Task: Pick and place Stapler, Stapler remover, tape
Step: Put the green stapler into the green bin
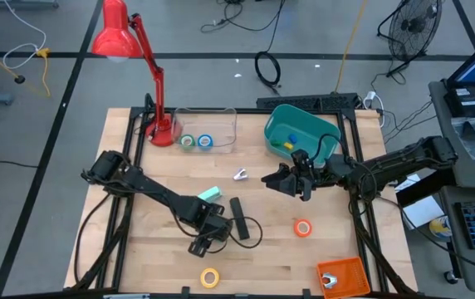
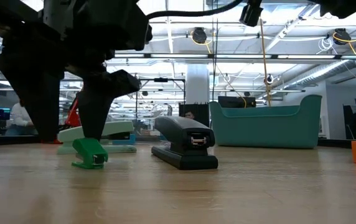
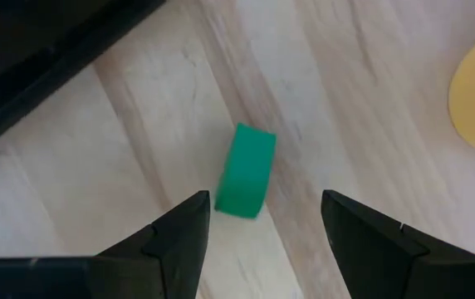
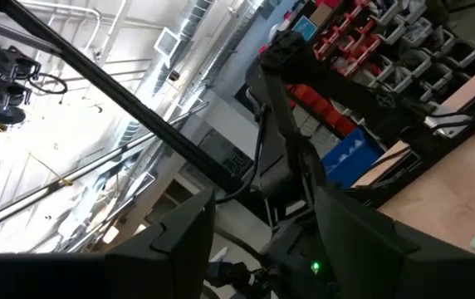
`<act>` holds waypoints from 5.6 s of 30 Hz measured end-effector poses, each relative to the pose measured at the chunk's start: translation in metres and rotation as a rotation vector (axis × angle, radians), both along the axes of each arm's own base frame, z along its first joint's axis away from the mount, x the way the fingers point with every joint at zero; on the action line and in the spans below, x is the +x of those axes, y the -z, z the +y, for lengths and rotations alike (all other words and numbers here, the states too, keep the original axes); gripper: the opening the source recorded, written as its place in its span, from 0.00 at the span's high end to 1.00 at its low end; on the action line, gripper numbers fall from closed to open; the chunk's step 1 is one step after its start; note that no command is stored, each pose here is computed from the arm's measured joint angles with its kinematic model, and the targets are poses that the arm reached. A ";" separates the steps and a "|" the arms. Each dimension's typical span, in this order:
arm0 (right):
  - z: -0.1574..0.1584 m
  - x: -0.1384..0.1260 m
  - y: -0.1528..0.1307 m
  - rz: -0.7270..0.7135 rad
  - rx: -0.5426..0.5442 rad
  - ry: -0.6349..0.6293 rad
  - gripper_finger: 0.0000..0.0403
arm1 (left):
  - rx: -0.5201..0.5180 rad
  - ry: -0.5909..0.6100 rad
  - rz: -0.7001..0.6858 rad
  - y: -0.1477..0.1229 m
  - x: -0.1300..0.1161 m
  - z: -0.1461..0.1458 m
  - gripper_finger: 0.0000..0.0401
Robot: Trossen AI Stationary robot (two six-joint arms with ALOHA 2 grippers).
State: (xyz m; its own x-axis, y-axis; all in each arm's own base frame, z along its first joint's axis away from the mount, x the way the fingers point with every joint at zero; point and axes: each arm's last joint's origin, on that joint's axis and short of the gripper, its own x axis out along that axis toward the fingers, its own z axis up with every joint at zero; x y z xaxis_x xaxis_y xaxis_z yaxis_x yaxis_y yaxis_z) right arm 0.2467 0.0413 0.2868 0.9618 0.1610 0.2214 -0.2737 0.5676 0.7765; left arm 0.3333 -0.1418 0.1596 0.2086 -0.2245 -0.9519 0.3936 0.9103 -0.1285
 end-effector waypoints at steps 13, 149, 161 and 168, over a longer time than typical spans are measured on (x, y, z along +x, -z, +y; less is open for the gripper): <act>0.000 0.000 0.001 0.003 0.001 0.000 0.50 | 0.014 -0.006 0.001 0.001 0.000 0.000 0.46; 0.039 0.073 0.022 0.363 0.048 -0.332 0.30 | -1.048 -0.239 -0.048 -0.128 0.035 0.093 0.83; 0.053 0.089 0.024 0.338 0.070 -0.373 0.32 | -1.003 -0.233 -0.056 -0.122 0.032 0.102 0.83; 0.054 0.095 0.034 0.351 0.097 -0.356 0.35 | -0.994 -0.254 -0.076 -0.122 0.033 0.112 0.83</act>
